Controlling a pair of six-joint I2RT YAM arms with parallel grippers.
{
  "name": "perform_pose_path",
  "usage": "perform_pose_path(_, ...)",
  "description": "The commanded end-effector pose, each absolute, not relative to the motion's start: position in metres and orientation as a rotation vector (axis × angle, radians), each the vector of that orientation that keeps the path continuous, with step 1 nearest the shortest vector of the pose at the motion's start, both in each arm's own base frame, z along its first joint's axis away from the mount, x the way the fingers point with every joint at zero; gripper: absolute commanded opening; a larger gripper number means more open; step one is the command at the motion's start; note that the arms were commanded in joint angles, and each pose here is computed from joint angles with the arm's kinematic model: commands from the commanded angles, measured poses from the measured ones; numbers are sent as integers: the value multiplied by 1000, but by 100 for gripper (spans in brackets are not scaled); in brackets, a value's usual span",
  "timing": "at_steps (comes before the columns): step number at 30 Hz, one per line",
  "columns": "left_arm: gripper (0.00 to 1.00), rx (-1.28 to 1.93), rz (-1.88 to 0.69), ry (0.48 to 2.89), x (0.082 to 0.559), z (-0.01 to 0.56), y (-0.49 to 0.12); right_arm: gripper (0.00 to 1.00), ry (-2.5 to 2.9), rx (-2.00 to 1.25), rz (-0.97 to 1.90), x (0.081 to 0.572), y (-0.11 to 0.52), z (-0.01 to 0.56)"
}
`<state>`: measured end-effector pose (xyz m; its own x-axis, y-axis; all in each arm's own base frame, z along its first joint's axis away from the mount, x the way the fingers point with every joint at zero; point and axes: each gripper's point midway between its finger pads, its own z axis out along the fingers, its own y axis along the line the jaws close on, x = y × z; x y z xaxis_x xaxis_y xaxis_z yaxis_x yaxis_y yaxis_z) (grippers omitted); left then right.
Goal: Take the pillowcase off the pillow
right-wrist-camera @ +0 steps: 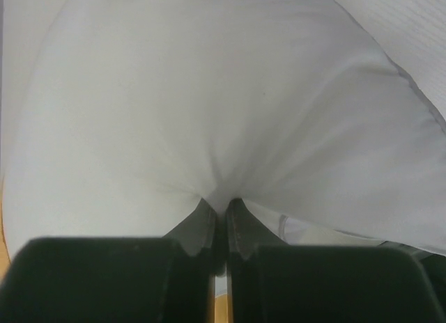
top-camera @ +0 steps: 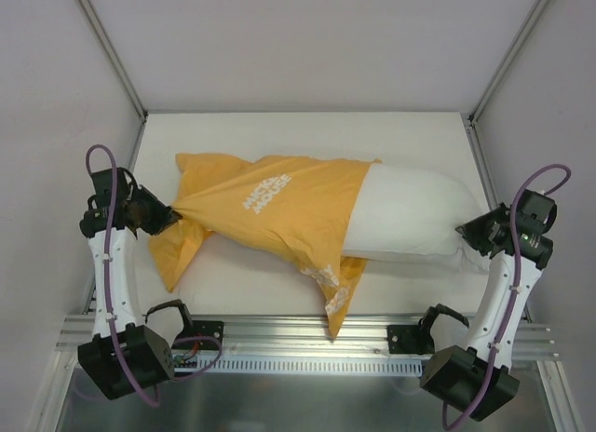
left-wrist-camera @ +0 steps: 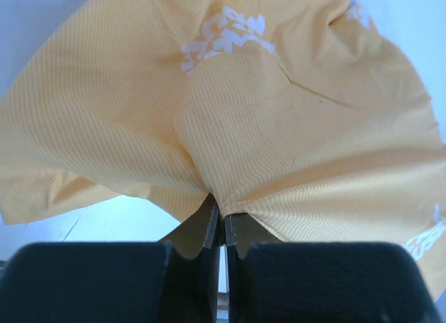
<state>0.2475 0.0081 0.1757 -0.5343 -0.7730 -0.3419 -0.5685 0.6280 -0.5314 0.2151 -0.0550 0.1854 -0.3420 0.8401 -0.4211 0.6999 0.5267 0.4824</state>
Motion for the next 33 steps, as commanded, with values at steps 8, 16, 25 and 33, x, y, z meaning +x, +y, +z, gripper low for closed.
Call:
perform_pose_path(8, 0, -1086, -454, 2145, 236, 184, 30, 3, 1943, 1170, 187, 235, -89, 200)
perform_pose_path(16, 99, -771, -482, 2212, 213, 183, -17, 92, 1938, 1008, 263, 246, -61, 243)
perform_pose_path(25, 99, -614, -464, 2258, 259, 221, -31, 100, 2046, 716, 166, 278, -7, 284)
perform_pose_path(33, 99, -450, -465, 2437, 321, 208, -96, 96, 2403, 497, -28, 328, 40, 230)
